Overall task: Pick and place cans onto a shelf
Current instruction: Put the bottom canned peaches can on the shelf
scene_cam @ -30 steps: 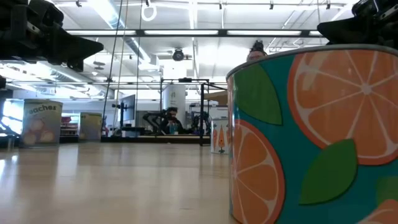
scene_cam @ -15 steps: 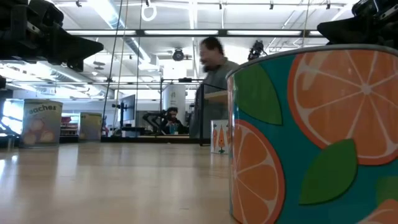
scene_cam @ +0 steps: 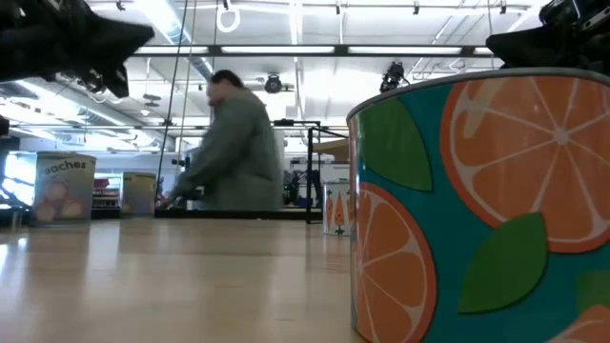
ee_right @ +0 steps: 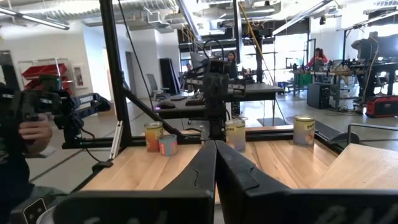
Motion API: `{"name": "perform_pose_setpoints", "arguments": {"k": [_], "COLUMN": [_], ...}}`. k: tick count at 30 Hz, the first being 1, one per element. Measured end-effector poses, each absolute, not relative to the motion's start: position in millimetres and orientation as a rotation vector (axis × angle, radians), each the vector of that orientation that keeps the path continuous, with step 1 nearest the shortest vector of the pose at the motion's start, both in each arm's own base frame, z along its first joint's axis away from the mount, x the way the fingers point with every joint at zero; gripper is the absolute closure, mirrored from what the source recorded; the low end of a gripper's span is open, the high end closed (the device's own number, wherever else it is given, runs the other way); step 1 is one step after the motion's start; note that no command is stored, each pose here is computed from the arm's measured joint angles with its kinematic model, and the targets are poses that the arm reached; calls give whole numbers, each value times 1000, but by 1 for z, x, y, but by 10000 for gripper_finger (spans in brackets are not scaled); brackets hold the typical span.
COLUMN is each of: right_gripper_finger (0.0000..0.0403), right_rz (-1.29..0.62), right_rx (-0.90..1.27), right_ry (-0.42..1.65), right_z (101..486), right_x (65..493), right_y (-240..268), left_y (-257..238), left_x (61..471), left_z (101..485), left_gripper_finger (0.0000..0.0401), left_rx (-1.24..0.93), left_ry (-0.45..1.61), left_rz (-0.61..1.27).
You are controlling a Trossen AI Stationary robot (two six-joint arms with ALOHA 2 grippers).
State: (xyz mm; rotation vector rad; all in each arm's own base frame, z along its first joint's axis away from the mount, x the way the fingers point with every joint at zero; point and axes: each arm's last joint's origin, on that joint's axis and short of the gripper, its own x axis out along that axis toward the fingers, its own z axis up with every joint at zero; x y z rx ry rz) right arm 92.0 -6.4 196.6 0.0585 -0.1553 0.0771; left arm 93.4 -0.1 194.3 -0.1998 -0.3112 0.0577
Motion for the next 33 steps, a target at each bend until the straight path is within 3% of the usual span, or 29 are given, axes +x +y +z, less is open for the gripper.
{"name": "perform_pose_setpoints", "arguments": {"k": [5,10,15,23,27,33], "right_gripper_finger": [392,392,392,392,392,392], "right_rz": [77,77,77,77,77,77], "right_rx": [59,58,59,59,59,58], "right_ry": [-155,-156,-155,-155,-155,-155], "right_z": [197,197,197,197,197,197], "right_x": [92,92,92,92,92,92], "right_y": [-6,-6,-6,-6,-6,-6], "left_y": [-3,3,6,9,11,10], "left_x": [96,101,109,101,90,85], "left_z": [190,185,197,242,260,281], "left_gripper_finger": [376,376,366,269,224,196], "left_rx": [-93,-169,-160,-188,-354,-613], "left_ry": [-258,-195,16,416,415,305], "left_rz": [-8,200,320,497,618,587]}}
